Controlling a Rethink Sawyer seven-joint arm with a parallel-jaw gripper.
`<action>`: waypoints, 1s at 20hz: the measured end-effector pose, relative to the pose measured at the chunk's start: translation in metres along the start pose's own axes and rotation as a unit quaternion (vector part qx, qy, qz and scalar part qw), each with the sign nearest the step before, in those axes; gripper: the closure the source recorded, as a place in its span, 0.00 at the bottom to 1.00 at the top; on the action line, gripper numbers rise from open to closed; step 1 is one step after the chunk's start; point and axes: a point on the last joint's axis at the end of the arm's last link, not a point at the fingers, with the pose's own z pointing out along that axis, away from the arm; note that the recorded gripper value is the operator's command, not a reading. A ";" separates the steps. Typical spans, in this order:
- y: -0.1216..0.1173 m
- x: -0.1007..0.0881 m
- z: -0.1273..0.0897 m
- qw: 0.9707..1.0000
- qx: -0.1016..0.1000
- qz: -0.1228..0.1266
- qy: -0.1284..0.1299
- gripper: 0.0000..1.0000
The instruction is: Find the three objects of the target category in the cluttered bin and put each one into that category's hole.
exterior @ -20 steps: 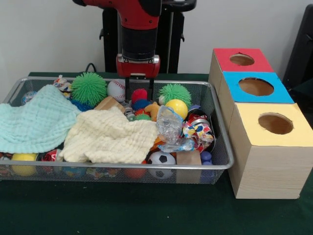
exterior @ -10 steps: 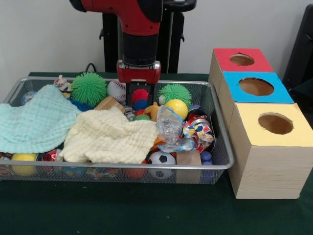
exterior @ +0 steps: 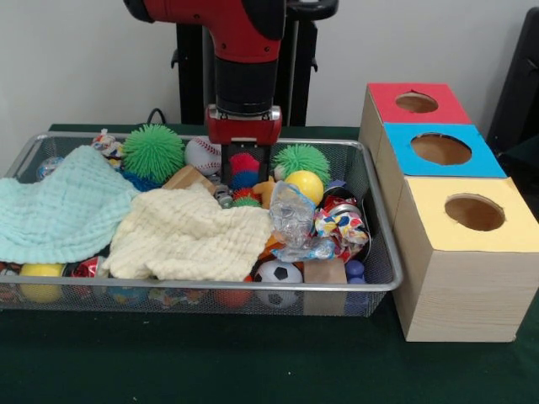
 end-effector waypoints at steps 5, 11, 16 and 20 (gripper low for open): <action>0.007 -0.005 -0.005 1.000 0.002 -0.010 -0.006 0.00; 0.011 -0.010 -0.009 1.000 0.003 -0.015 -0.011 0.00; 0.012 -0.010 -0.009 1.000 0.003 -0.016 -0.012 0.00; 0.014 -0.010 -0.009 1.000 0.003 -0.018 -0.012 0.00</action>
